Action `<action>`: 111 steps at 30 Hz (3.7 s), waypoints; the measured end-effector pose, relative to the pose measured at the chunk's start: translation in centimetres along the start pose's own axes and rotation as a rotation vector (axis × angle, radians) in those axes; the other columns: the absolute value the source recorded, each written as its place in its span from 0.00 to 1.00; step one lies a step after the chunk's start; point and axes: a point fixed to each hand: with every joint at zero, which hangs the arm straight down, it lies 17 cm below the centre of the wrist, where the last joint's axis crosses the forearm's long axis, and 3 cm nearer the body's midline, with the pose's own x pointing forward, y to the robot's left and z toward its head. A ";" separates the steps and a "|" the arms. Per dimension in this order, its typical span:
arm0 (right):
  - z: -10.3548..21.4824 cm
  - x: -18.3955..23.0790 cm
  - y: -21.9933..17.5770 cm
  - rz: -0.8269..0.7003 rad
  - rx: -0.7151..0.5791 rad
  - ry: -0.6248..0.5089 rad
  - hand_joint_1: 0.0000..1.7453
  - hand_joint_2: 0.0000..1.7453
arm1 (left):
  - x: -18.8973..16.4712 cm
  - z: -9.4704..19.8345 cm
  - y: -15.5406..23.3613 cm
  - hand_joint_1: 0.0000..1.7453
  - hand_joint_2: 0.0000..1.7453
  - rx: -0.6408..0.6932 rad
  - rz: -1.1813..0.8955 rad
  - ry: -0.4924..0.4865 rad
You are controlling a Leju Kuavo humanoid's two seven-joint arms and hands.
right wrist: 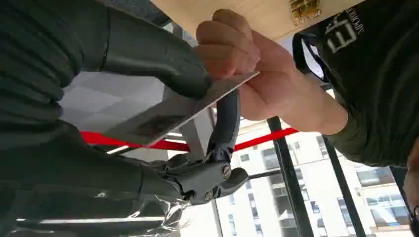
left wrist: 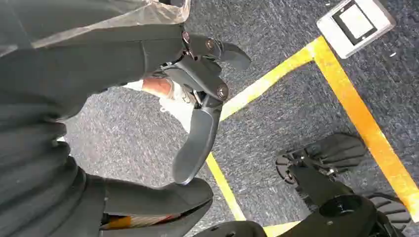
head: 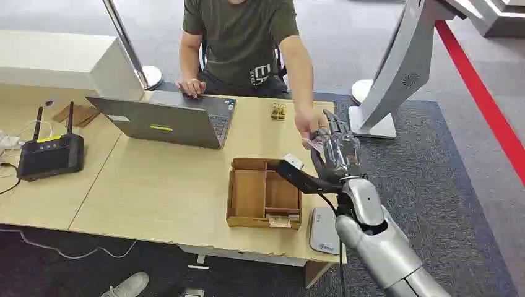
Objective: Pass the card to the sensor for recognition and then transmit it.
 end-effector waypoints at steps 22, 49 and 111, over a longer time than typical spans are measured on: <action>0.4 0.4 -0.5 0.002 -0.023 -0.020 1.00 1.00 | -0.3 0.0 -0.1 0.00 1.00 0.003 0.000 0.002; 6.3 -2.1 -1.7 -0.165 -0.130 0.010 1.00 1.00 | -2.8 0.0 -0.4 0.00 1.00 0.037 0.045 0.013; 14.6 -7.6 11.3 -0.196 0.193 0.174 1.00 1.00 | -5.5 0.3 0.1 0.00 1.00 0.089 0.167 0.022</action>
